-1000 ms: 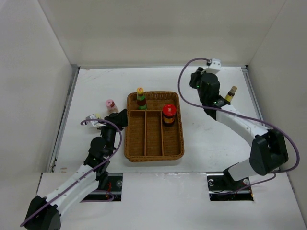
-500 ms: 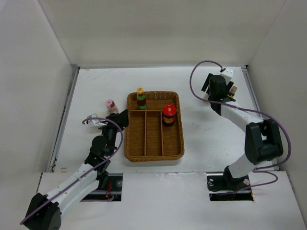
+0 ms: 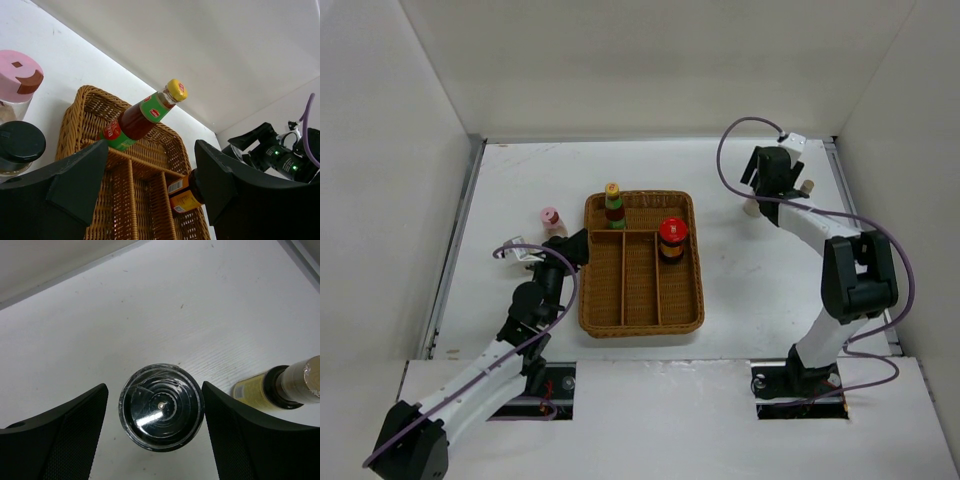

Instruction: Organize the condiment bottles

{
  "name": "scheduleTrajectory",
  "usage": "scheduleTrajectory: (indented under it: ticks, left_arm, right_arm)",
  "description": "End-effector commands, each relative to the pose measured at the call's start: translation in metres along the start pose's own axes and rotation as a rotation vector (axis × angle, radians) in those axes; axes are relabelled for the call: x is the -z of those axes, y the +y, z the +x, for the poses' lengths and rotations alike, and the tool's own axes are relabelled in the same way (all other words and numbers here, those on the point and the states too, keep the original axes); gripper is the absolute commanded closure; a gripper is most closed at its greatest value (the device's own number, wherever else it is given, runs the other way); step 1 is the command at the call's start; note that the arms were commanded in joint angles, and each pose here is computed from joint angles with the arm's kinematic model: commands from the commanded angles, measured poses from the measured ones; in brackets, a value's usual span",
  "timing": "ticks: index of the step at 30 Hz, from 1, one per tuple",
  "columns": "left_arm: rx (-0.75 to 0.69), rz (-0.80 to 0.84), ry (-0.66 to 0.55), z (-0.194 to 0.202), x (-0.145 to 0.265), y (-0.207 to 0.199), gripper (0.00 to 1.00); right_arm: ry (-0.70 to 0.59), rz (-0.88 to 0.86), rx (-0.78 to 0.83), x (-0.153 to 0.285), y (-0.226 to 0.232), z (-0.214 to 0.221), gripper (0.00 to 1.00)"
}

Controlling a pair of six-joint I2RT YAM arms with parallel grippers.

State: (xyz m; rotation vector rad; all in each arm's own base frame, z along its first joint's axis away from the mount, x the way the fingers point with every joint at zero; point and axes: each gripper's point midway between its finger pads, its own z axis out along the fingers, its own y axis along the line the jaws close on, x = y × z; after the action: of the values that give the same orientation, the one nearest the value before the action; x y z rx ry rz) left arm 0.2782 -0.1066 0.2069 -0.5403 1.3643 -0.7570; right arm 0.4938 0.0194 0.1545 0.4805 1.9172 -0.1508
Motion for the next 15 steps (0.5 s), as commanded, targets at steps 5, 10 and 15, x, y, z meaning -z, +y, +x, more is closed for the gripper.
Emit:
scheduleTrajectory:
  ticks: [5, 10, 15]
  left_arm:
    - [0.026, 0.021, -0.029, -0.008, -0.003, -0.007, 0.30]
    - [0.027, 0.018, -0.026, -0.008, -0.004, -0.007, 0.30]
    - [0.025, 0.015, -0.023, -0.006, -0.004, -0.005, 0.30]
  right_arm:
    - [-0.024, -0.026, -0.016, -0.007, 0.010, -0.013, 0.21]
    - [-0.010, -0.009, -0.013, -0.006, 0.005, -0.006, 0.23]
    - [-0.038, -0.012, -0.030, 0.000, 0.005, -0.018, 0.45]
